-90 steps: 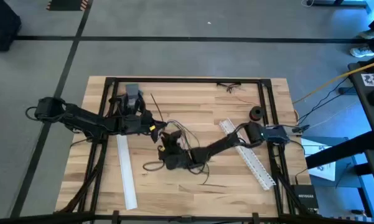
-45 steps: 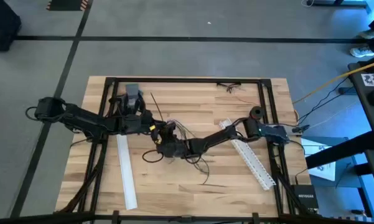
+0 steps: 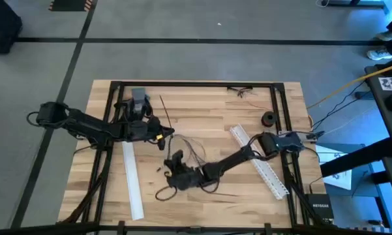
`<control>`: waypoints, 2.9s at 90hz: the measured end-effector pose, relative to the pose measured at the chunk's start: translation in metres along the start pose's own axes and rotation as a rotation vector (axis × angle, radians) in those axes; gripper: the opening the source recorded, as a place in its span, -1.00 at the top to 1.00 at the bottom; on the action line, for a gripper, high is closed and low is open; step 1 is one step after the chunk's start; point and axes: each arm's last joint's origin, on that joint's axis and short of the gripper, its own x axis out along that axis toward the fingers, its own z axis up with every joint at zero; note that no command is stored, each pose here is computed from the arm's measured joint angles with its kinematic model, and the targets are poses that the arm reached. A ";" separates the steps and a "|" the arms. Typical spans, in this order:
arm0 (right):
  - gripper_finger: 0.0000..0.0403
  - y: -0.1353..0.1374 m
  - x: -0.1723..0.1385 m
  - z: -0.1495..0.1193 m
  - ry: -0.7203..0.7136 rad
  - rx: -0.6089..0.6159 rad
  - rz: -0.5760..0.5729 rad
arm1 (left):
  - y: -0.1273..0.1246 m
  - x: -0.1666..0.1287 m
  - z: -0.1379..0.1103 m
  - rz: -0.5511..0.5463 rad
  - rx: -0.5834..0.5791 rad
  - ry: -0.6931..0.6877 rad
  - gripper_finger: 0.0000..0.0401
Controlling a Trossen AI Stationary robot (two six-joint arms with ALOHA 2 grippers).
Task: Ziptie cables
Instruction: Wrap the cables together using the black zip tie
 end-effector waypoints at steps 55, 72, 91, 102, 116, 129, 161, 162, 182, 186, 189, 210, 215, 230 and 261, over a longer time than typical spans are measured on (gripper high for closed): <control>-0.06 -0.046 -0.036 0.028 0.046 0.487 0.398 | -0.001 0.000 -0.001 0.002 0.075 0.012 0.90; -0.15 -0.070 -0.060 0.016 0.260 0.477 0.459 | -0.004 -0.001 -0.003 -0.019 0.154 0.019 0.90; -0.04 -0.077 -0.042 -0.017 0.362 0.477 0.467 | -0.013 -0.005 -0.009 -0.128 0.358 0.064 0.90; 0.05 -0.073 -0.021 -0.057 0.423 0.509 0.483 | -0.019 -0.008 -0.015 -0.171 0.472 0.081 0.91; 0.14 -0.084 -0.011 -0.089 0.323 0.637 0.502 | -0.029 -0.013 -0.021 -0.228 0.587 0.082 0.91; 0.17 -0.109 -0.024 -0.095 0.139 0.736 0.436 | -0.034 -0.016 -0.025 -0.258 0.633 0.088 0.91; 0.17 -0.095 -0.017 -0.112 -0.207 0.872 0.298 | -0.036 -0.016 -0.022 -0.271 0.620 0.055 0.91; 0.17 -0.095 -0.017 -0.112 -0.215 0.874 0.295 | -0.036 -0.016 -0.022 -0.271 0.620 0.057 0.91; 0.17 -0.107 -0.010 -0.107 -0.401 0.942 0.261 | -0.038 -0.018 -0.026 -0.289 0.669 0.068 0.91; 0.17 -0.112 -0.008 -0.107 -0.443 0.961 0.277 | -0.039 -0.018 -0.026 -0.291 0.677 0.064 0.91; 0.17 -0.116 -0.006 -0.106 -0.460 0.975 0.291 | -0.039 -0.019 -0.026 -0.292 0.680 0.067 0.91; 0.20 -0.123 0.005 -0.105 -0.391 0.992 0.345 | -0.040 -0.019 -0.026 -0.296 0.687 0.063 0.91; 0.27 -0.124 0.004 -0.103 -0.409 0.981 0.343 | -0.039 -0.019 -0.026 -0.295 0.688 0.066 0.91; 0.71 -0.121 0.004 -0.104 -0.393 0.962 0.381 | -0.039 -0.019 -0.026 -0.295 0.688 0.067 0.90; 0.99 -0.119 0.005 -0.105 -0.373 0.887 0.366 | -0.043 -0.020 -0.020 -0.270 0.655 0.141 0.71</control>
